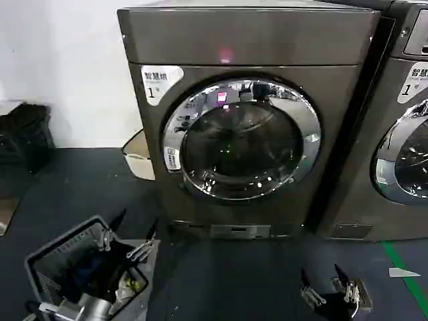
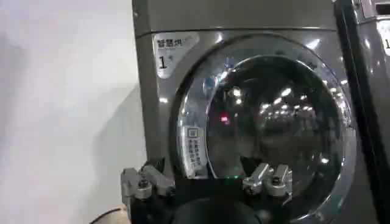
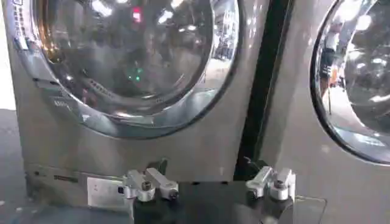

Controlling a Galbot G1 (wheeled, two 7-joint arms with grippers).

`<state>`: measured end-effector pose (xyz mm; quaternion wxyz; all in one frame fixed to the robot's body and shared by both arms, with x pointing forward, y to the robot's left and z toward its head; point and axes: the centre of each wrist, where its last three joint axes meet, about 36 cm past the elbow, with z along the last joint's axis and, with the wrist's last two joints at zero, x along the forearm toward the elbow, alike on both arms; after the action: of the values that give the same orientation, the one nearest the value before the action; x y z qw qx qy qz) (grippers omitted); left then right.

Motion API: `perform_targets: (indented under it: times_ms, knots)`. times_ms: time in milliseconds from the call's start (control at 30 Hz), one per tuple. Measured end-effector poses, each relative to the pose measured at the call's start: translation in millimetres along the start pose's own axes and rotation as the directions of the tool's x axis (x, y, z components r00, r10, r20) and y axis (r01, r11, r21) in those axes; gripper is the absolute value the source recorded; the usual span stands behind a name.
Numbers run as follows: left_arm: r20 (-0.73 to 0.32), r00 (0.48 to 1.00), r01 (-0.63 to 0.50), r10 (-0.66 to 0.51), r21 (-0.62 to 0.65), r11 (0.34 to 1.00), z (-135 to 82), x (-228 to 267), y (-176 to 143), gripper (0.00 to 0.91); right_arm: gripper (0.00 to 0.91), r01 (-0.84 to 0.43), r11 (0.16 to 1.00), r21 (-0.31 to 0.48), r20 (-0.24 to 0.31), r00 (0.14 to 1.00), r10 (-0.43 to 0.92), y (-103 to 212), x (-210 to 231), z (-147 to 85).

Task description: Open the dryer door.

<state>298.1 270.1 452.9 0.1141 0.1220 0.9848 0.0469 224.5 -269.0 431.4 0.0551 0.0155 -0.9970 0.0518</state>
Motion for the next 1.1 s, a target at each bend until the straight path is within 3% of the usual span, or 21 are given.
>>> perform_targets:
  times_ms: [433,767,1100]
  knots:
    - [-0.003,1.000,0.020,-0.020,0.015,1.000,-4,4,2,0.907,0.907,0.277,0.961,-0.011,0.088,0.957,-0.275,-47,-62,-28]
    - [-0.012,1.000,0.025,-0.024,0.011,1.000,1,11,2,0.907,0.907,0.471,0.873,0.125,0.162,0.858,-0.487,-73,-146,-68]
    - [-0.006,1.000,0.024,-0.024,-0.010,1.000,-7,19,-2,0.907,0.907,0.587,0.786,0.194,0.174,0.768,-0.616,-52,-217,-87]
